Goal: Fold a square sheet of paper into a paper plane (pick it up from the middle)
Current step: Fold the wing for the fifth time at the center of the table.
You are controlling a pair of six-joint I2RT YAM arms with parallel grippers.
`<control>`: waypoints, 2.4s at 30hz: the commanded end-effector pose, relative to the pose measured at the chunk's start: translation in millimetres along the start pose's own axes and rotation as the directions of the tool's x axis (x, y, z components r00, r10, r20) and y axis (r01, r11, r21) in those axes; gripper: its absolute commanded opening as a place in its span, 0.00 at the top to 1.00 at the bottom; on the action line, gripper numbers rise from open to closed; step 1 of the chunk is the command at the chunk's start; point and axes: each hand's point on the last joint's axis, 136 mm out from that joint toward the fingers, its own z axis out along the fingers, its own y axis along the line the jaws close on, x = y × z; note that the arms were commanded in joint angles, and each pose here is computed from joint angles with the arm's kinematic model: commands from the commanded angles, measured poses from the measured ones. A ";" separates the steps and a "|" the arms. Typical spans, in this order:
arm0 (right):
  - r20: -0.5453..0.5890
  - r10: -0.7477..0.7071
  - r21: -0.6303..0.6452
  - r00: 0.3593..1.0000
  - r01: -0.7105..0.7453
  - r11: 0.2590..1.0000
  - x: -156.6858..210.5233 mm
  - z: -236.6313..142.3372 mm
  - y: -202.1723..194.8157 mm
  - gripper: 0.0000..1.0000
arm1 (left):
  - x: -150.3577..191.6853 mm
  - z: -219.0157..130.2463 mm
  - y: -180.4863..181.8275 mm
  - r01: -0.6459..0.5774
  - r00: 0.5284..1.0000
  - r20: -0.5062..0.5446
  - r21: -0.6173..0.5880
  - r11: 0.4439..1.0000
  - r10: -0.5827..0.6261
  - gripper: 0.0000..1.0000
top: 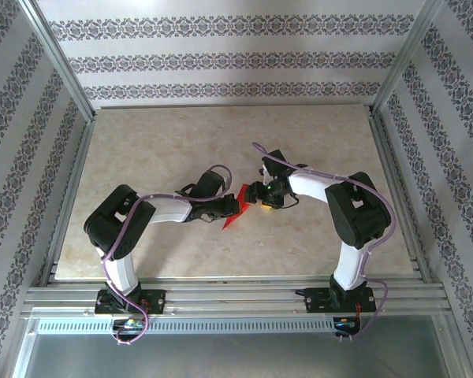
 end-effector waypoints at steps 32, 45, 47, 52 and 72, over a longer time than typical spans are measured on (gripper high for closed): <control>-0.115 0.121 0.307 0.986 -0.081 0.948 28.0 44.5 -66.8 0.24 | -3.7 -12.9 -3.1 -0.057 0.998 0.023 0.030 0.998 0.057 0.72; -0.137 0.121 0.332 0.983 -0.069 0.941 30.7 47.3 -70.2 0.22 | -3.0 -13.6 4.1 -0.108 0.994 0.033 0.000 0.994 0.108 0.73; -0.137 0.124 0.336 0.983 -0.072 0.939 31.1 47.6 -71.4 0.22 | -2.0 -13.2 5.8 -0.112 0.993 0.031 -0.004 0.994 0.112 0.73; -0.140 0.126 0.338 0.982 -0.072 0.939 32.0 48.1 -71.5 0.22 | 1.7 -8.6 10.9 -0.114 0.993 0.012 -0.014 0.993 0.115 0.73; -0.096 0.096 0.243 0.991 -0.070 0.968 12.5 26.0 -48.3 0.20 | 13.8 2.0 31.5 -0.068 0.997 -0.029 -0.049 0.996 0.067 0.82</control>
